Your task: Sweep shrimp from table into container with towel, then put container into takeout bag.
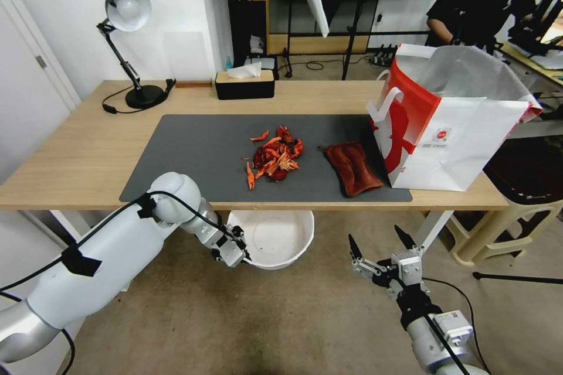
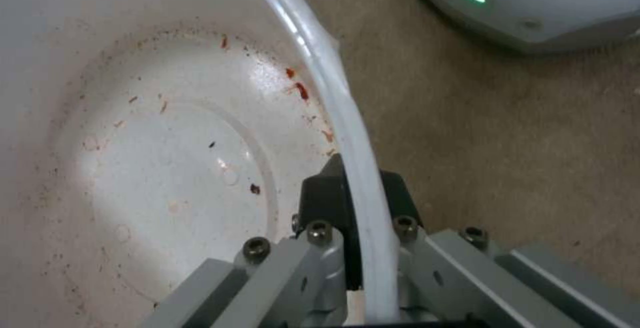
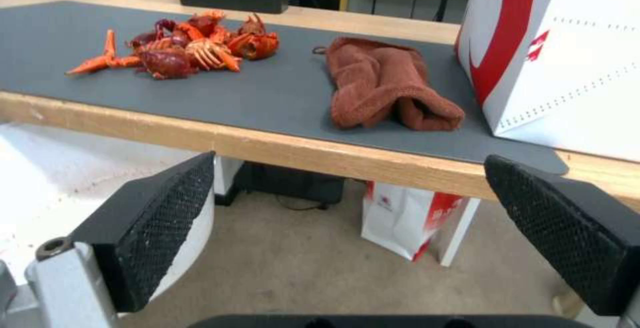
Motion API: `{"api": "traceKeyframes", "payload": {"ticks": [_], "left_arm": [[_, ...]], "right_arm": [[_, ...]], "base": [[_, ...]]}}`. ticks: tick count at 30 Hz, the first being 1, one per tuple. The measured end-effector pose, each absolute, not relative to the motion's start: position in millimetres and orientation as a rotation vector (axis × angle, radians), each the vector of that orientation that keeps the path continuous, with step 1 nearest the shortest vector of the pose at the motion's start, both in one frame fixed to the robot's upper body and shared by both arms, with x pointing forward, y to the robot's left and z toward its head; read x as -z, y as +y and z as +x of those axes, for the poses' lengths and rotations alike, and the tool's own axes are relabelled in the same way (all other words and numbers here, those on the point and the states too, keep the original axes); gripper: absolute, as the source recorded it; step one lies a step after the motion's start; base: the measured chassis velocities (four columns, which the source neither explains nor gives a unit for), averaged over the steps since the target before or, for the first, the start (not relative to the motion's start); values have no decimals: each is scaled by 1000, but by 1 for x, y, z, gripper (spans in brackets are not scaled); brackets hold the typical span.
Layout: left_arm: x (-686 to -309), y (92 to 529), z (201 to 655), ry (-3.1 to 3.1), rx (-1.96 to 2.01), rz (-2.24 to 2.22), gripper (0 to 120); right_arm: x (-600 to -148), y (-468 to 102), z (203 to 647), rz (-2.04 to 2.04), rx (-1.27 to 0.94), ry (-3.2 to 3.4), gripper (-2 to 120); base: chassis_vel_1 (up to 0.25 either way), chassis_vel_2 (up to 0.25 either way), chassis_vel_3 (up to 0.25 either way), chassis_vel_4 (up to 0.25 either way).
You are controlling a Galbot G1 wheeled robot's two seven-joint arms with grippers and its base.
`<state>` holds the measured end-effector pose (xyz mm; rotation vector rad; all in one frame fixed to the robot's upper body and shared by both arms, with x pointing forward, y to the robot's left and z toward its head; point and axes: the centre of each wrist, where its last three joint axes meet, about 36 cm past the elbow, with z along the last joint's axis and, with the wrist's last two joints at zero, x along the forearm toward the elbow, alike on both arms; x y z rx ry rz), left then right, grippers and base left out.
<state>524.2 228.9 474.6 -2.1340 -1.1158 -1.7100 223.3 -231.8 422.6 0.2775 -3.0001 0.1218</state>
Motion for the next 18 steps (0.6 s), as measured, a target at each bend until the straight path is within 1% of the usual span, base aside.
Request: {"api": "traceKeyframes", "payload": {"ticks": [3, 4, 8, 10, 13, 16, 18], "left_arm": [[-475, 227, 525, -1097, 1715, -2140, 0], [-475, 227, 525, -1097, 1715, -2140, 0], [-476, 225, 525, -1078, 1721, -2146, 0], [-476, 224, 525, -1072, 1722, -2150, 0], [-473, 214, 530, -1033, 1726, -2174, 0], [-469, 182, 547, -950, 1751, -2246, 0], [-471, 180, 549, -944, 1757, -2250, 0]], "right_arm": [[-429, -234, 231, 296, -26, -3012, 100], [-429, -234, 231, 296, -26, -3012, 100], [-439, -235, 251, 343, 117, -3046, 100], [-441, -236, 256, 354, 140, -3051, 100], [-447, -239, 268, 366, 176, -3065, 100], [-451, -246, 276, 325, 170, -3082, 100], [-452, -247, 282, 325, 161, -3086, 100]], "base": [[0, 0, 0, 0], [0, 0, 0, 0], [0, 0, 0, 0], [0, 0, 0, 0], [0, 0, 0, 0], [0, 0, 0, 0], [0, 0, 0, 0]]}}
